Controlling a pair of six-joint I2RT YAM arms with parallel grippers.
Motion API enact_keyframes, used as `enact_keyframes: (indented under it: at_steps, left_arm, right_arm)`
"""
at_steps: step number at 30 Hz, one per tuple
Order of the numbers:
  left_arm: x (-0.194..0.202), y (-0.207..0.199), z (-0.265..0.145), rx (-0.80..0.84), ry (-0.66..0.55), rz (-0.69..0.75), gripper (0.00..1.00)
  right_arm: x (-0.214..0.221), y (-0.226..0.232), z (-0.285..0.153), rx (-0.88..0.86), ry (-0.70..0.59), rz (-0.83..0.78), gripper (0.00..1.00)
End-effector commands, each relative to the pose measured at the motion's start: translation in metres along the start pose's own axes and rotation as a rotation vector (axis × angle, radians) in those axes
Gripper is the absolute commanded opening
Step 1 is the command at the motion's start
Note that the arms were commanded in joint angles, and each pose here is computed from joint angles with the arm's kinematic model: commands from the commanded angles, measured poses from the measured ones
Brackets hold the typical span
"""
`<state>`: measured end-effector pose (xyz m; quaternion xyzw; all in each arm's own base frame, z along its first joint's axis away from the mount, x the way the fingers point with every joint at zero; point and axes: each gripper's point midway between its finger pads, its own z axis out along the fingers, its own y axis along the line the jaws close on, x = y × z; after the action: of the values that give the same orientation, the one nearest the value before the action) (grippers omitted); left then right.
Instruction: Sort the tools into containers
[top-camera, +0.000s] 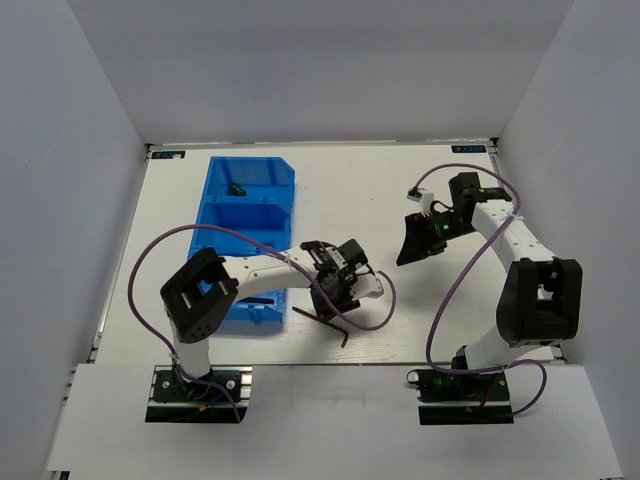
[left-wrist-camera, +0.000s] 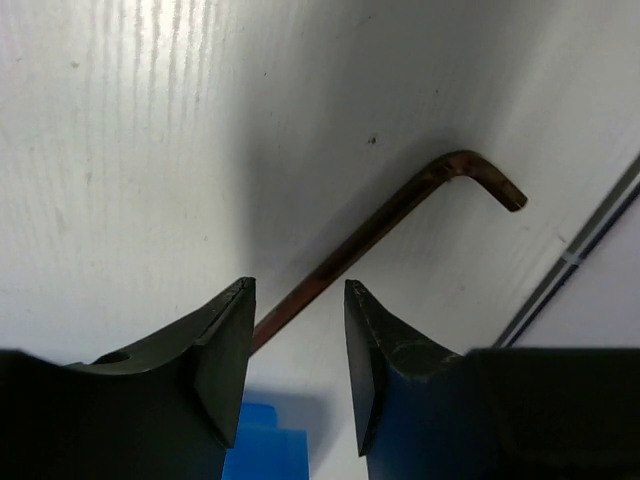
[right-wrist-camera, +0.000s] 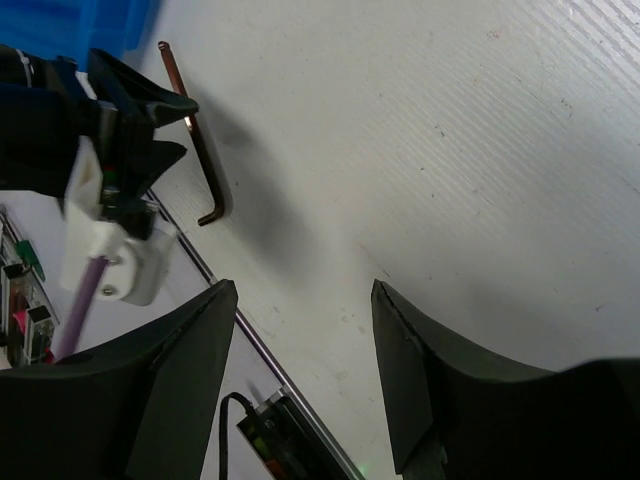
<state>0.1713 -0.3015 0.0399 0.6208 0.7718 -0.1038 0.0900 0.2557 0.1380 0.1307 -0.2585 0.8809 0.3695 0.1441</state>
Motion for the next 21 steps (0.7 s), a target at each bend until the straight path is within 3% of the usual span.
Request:
enact_keyframes:
  at_steps: [1,10,16,20,21]
  left_arm:
    - [0.003,0.0,0.017,-0.019,0.024,0.038,0.51]
    - [-0.006,-0.011,0.018,0.008,0.016,0.075,0.51]
    - [0.016,-0.014,0.043,0.01,0.091,0.069,0.51]
    - [0.039,-0.011,0.066,-0.025,0.172,0.057,0.44]
    - [0.044,-0.012,0.071,-0.023,0.181,0.047,0.34]
  right_arm:
    - [-0.006,0.008,-0.004,-0.05,-0.03,0.009,0.63]
    - [-0.002,0.004,-0.009,-0.05,-0.052,0.036,0.64]
    - [-0.004,0.005,-0.011,-0.067,-0.067,0.05,0.64]
    - [-0.003,0.008,-0.015,-0.07,-0.081,0.051,0.64]
    - [-0.003,0.008,-0.017,-0.069,-0.086,0.052,0.64]
